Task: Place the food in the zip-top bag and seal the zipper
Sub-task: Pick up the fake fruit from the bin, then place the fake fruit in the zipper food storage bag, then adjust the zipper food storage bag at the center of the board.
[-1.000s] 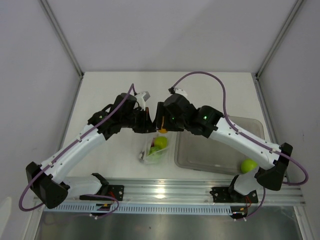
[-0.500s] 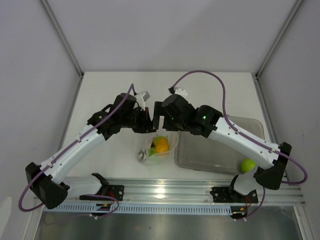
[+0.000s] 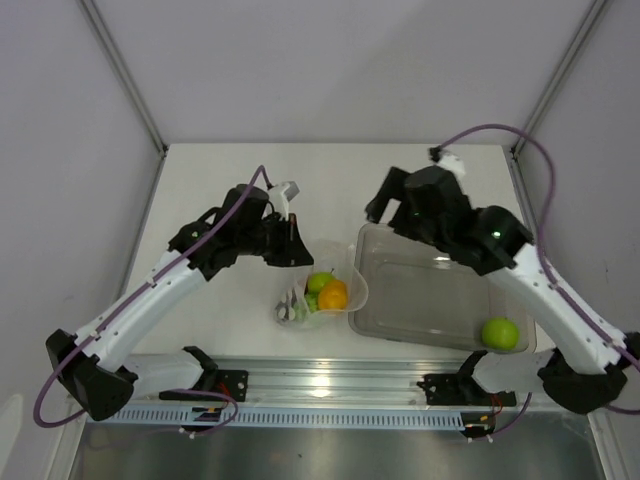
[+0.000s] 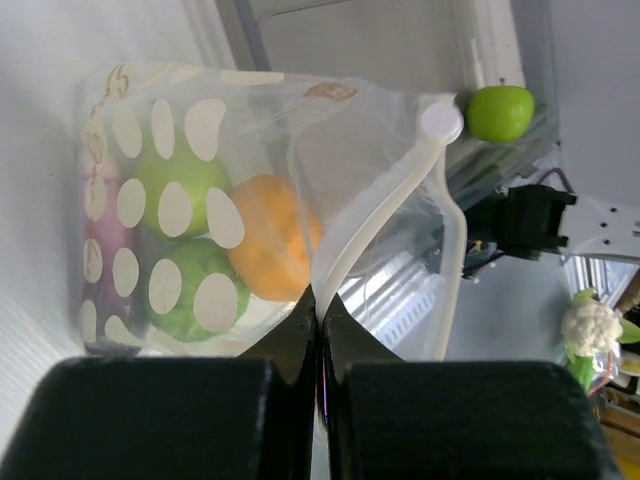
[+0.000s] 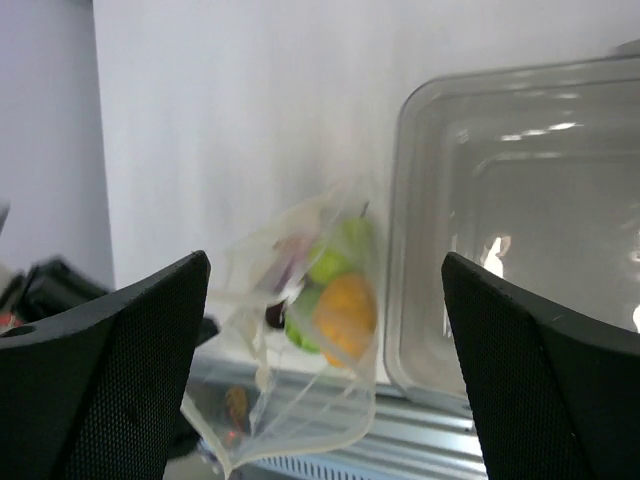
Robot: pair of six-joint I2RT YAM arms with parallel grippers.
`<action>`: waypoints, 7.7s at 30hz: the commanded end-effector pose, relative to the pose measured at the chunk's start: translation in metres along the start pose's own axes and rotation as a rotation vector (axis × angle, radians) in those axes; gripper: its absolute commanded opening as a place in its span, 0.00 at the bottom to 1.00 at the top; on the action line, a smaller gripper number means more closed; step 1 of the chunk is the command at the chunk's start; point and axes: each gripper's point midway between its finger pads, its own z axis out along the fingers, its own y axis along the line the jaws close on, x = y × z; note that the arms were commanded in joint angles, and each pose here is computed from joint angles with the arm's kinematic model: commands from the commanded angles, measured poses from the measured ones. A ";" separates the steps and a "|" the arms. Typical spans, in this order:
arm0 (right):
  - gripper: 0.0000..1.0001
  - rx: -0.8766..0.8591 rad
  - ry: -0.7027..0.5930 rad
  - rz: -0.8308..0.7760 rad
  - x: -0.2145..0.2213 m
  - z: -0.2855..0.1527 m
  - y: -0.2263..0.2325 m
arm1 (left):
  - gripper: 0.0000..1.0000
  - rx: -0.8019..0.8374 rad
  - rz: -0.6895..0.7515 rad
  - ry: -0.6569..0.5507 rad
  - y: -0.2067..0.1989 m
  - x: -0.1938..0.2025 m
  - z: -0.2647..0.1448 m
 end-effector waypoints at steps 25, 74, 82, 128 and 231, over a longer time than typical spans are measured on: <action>0.99 0.810 -0.020 0.806 0.053 -0.013 -0.326 | 0.01 0.066 0.020 -0.055 -0.023 -0.016 -0.016; 0.91 1.267 0.052 0.941 0.147 -0.021 -0.418 | 0.01 0.037 0.025 -0.034 -0.011 -0.009 -0.005; 0.60 1.210 0.102 0.920 0.155 -0.005 -0.418 | 0.01 0.039 0.020 -0.031 -0.010 -0.007 -0.004; 0.00 -0.228 0.160 -0.089 0.056 0.008 0.059 | 0.01 0.027 -0.002 -0.037 -0.006 -0.007 0.000; 0.00 -0.083 0.385 -0.169 0.188 0.053 -0.042 | 0.01 0.068 -0.003 -0.028 -0.013 -0.005 0.003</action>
